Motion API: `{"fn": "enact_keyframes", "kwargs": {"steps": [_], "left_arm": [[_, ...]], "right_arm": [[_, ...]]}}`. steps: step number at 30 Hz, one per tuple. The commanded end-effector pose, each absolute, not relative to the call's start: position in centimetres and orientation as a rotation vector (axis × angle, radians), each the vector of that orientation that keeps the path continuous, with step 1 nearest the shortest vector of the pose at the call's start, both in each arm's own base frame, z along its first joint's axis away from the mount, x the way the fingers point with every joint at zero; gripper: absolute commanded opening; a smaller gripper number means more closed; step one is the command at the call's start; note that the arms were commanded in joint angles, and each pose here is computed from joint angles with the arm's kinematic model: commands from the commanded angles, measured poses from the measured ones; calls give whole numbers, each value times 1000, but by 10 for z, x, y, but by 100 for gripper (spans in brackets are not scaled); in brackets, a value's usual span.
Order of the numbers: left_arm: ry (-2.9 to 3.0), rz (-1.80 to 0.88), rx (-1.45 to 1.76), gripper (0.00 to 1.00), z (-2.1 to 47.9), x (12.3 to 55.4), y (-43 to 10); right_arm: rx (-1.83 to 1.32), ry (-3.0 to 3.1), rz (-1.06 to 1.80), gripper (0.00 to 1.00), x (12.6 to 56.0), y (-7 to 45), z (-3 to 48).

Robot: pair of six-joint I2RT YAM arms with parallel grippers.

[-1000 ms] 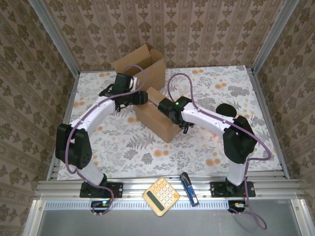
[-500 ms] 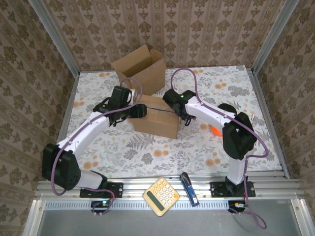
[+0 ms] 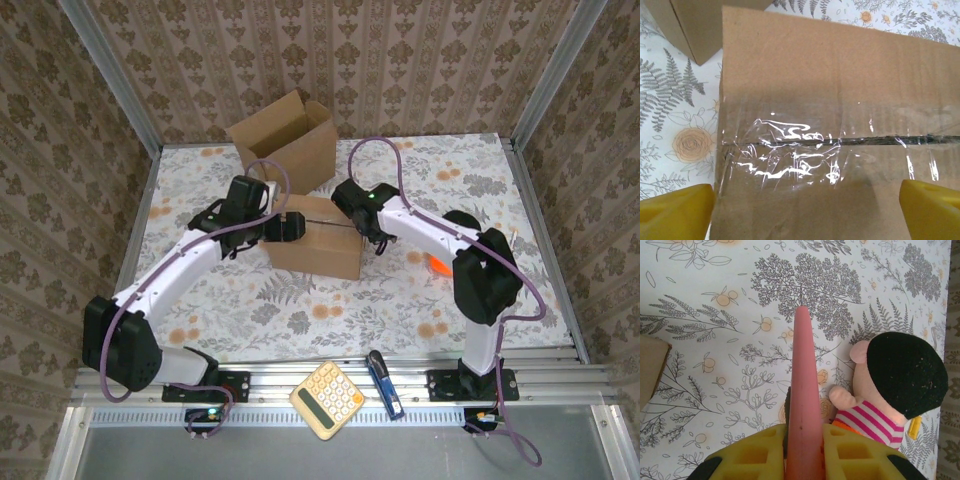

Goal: Unpack the express box

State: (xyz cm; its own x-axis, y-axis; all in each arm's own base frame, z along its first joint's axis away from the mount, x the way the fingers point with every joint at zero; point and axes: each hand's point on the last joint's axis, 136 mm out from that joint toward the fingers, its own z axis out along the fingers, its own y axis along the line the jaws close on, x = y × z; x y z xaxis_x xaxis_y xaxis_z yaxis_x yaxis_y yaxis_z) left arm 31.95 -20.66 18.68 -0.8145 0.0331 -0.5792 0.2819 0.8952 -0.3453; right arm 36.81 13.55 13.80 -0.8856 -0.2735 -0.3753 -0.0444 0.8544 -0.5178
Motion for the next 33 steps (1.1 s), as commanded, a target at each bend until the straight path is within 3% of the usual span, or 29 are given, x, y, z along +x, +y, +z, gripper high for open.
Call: {"fn": "enact_keyframes", "kwargs": {"steps": [1, 8, 11, 18, 21, 27, 33], "left_arm": [[2412, -528, 249, 100, 218, 327, -204], [2259, -467, 234, 100, 279, 328, -186], [2183, -606, 304, 100, 303, 312, -199], [1870, -1238, 612, 100, 354, 260, -276], [1708, -1426, 715, 100, 378, 241, -298], [1470, -1611, 870, 100, 412, 211, -328], [1297, -1718, 913, 100, 434, 199, -343]], "right_arm": [[-137, 2520, -706, 0, 365, 120, 164], [-57, 2473, -642, 0, 335, 96, 210], [-49, 2443, -402, 0, 316, 102, 236], [-140, 2113, 453, 0, 264, 149, 325], [-190, 1943, 696, 0, 250, 168, 354], [-256, 1644, 1039, 0, 231, 196, 400], [-269, 1497, 1190, 0, 225, 207, 423]]}}
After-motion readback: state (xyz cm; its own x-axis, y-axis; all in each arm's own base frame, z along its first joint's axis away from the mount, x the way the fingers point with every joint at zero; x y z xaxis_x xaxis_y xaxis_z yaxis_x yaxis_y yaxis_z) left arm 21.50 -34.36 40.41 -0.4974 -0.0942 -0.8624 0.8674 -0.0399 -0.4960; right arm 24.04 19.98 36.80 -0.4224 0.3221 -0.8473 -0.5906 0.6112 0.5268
